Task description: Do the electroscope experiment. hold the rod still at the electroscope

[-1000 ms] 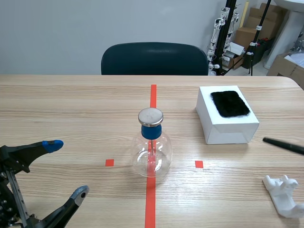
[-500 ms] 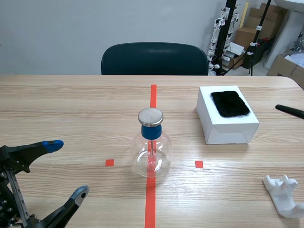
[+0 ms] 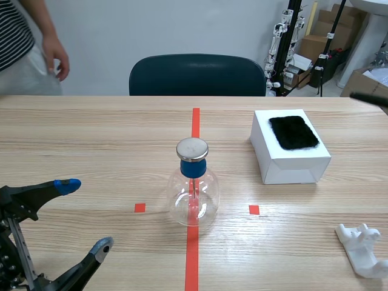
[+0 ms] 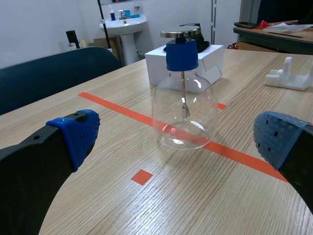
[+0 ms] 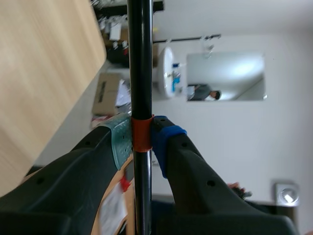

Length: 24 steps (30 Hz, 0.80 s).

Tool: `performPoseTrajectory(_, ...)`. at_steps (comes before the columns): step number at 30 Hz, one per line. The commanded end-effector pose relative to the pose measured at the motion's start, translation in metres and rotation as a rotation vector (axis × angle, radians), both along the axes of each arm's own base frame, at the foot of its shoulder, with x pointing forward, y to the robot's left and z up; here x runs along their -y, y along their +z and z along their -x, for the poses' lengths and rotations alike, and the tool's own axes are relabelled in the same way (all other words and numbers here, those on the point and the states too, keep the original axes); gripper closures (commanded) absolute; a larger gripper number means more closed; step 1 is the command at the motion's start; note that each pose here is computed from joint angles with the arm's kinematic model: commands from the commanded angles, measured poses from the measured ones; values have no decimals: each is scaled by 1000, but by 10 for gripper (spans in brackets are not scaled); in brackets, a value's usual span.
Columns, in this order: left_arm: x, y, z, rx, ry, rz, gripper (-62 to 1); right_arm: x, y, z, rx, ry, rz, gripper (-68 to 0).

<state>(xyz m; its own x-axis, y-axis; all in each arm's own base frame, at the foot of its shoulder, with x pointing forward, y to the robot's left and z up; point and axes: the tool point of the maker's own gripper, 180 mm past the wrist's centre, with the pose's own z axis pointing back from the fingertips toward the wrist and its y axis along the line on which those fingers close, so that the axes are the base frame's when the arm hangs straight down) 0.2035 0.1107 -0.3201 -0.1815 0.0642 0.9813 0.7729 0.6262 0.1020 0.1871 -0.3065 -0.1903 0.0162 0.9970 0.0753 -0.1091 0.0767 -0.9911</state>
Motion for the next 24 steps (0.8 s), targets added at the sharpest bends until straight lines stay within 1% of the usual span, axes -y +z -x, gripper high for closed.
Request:
performPoseTrajectory(1,-1,5,-2,19,3,15,-623,-15,26,-18,76,45,22,-6)
performPoseTrajectory(4,-1,5,-2,19,3,15,-623,-34,44,-34,113,75,46,-6)
performPoseTrajectory(6,-1,5,-2,19,3,15,-623,-47,54,-44,135,87,74,-6)
performPoseTrajectory(9,-1,5,-2,19,3,15,-623,-63,61,-57,160,102,115,-6)
performPoseTrajectory(12,-1,5,-2,19,3,15,-623,-77,57,-70,165,117,160,-6)
performPoseTrajectory(15,-1,5,-2,19,3,15,-623,-94,52,-78,170,139,189,-5)
performPoseTrajectory(18,-1,5,-2,19,3,15,-623,-112,45,-82,167,170,213,-4)
performPoseTrajectory(19,-1,5,-2,19,3,15,-623,-117,41,-83,159,178,223,-4)
performPoseTrajectory(21,-1,5,-2,19,3,15,-623,-123,30,-85,120,181,251,-4)
performPoseTrajectory(24,-1,5,-2,19,3,15,-623,-131,19,-86,103,201,266,-4)
